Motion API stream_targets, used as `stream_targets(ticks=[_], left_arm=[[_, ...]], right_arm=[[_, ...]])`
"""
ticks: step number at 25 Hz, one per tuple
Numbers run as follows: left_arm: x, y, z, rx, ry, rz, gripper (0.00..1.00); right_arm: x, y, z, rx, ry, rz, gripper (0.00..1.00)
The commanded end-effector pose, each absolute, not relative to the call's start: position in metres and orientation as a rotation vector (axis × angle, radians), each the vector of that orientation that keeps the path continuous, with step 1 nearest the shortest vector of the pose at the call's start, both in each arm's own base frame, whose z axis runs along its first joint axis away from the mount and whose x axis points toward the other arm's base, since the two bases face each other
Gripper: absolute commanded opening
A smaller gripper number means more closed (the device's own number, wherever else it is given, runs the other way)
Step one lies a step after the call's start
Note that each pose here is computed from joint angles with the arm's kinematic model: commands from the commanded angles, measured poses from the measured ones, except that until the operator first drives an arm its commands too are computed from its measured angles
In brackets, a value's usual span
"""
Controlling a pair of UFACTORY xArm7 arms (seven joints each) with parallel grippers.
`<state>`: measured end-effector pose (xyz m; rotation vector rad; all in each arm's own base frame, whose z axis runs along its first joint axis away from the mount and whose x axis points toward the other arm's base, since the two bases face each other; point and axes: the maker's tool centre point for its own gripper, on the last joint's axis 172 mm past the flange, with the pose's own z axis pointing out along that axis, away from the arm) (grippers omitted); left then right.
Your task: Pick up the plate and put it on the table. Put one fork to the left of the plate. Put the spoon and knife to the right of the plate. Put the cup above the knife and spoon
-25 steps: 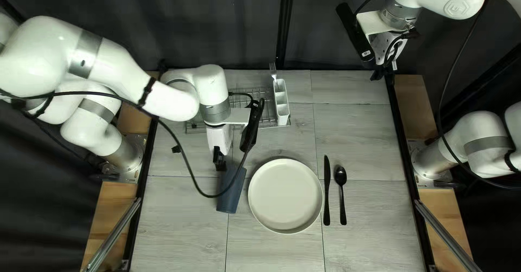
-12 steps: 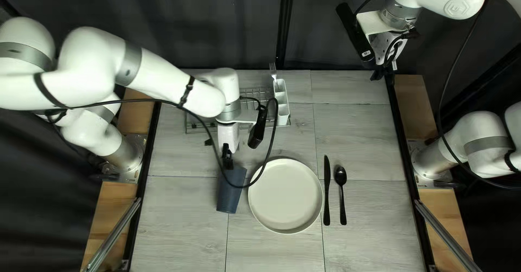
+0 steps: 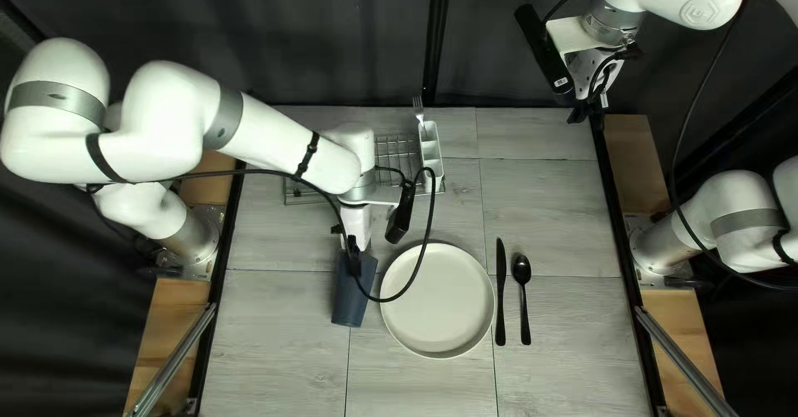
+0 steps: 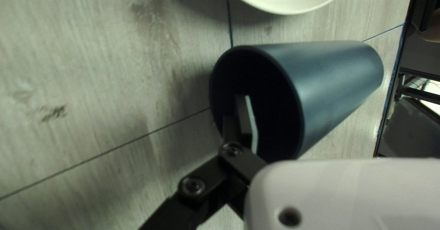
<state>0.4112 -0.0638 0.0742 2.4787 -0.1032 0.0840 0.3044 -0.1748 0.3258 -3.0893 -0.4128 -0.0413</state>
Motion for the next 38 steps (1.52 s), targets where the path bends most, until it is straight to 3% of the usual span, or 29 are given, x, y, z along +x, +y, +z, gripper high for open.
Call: stream_targets(ticks=[1,2,3,4,10,23,32,38], left_arm=[[0.408,-0.070,0.071,2.459,-0.110,0.077,0.91],[0.408,-0.071,0.070,2.456,-0.110,0.077,0.46],[0.406,-0.072,0.070,2.450,-0.112,0.076,0.11],[0.405,-0.073,0.071,2.446,-0.113,0.076,0.00],[0.399,-0.082,0.082,2.429,-0.116,0.061,0.00],[0.378,-0.076,0.209,2.666,-0.059,0.015,0.00],[0.396,-0.042,0.211,2.956,0.116,-0.034,0.00],[0.418,-0.023,0.184,3.136,0.192,0.010,0.00]], right_arm=[[0.304,-0.175,0.326,-3.089,-0.413,-0.041,1.00],[0.304,-0.175,0.326,-3.089,-0.413,-0.041,1.00],[0.304,-0.175,0.326,-3.089,-0.413,-0.041,1.00],[0.304,-0.175,0.326,-3.089,-0.413,-0.041,1.00],[0.304,-0.175,0.326,-3.089,-0.413,-0.041,1.00],[0.304,-0.175,0.326,-3.089,-0.413,-0.041,1.00],[0.304,-0.175,0.326,-3.089,-0.413,-0.041,1.00],[0.304,-0.175,0.326,-3.089,-0.413,-0.041,1.00]])
